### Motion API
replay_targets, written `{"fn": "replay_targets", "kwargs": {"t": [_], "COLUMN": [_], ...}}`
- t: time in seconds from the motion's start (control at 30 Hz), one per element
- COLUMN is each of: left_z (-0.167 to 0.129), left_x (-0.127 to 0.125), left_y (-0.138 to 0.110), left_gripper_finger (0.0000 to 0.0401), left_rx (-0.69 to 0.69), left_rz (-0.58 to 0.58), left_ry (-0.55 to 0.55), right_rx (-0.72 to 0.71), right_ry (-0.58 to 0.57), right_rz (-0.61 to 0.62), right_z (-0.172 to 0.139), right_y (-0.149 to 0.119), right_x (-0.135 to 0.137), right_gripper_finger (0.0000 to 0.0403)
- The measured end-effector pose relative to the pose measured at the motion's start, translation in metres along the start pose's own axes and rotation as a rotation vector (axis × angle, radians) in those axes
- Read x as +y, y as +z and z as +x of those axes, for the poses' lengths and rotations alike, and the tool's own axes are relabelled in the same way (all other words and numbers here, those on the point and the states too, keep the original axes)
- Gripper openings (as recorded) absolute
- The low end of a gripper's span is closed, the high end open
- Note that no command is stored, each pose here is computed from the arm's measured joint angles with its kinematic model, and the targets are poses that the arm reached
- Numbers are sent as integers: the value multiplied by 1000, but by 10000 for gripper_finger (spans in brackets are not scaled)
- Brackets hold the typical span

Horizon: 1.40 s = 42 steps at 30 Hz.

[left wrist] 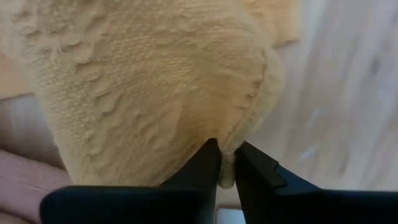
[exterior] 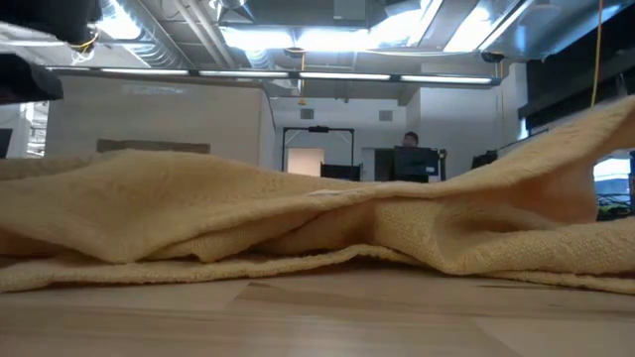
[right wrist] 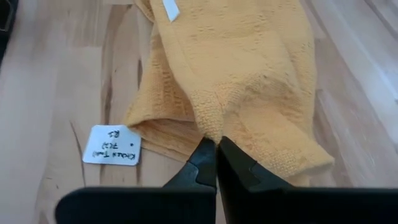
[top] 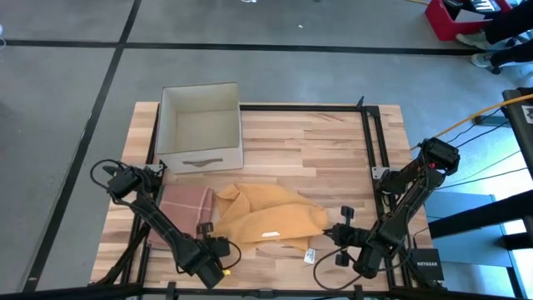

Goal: Fold towel
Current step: Fold the yellow towel

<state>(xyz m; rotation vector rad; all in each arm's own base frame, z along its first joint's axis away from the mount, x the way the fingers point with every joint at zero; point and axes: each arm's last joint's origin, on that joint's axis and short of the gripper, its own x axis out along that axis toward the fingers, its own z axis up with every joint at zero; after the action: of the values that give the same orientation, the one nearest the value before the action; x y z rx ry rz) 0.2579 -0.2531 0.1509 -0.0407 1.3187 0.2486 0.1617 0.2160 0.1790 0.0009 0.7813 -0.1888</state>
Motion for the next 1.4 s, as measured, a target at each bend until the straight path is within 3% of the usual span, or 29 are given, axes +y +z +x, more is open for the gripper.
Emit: {"fn": "replay_targets", "kwargs": {"t": [0.17,0.33,0.5,0.67,0.8,0.9,1.13,1.4], "left_z": [4,-7,-39,-54,-47,-36,-17,-6], "left_x": [4,4,-1,-12,-22,-22,-20,-20], "left_y": [3,11,13,0,-14,-19,-13,-14], "left_gripper_finger": [96,147,165,166,166,166,166,166], "left_rx": [16,95,38,-29,-34,-48,-109,-86], "left_rz": [-24,-27,-61,-26,49,91,-9,-36], "left_ry": [4,-72,-157,-200,-168,-86,24,62], "right_rx": [-4,-4,-7,-8,-14,-15,-21,-30], "right_ry": [8,8,12,13,9,8,4,17], "right_rz": [0,-19,-15,-14,-14,-17,-19,-17], "right_z": [0,0,0,0,0,0,0,0], "right_y": [1,1,1,1,1,1,1,2], "right_x": [1,1,1,2,1,1,1,3], "right_gripper_finger": [3,4,4,5,5,5,5,5]}}
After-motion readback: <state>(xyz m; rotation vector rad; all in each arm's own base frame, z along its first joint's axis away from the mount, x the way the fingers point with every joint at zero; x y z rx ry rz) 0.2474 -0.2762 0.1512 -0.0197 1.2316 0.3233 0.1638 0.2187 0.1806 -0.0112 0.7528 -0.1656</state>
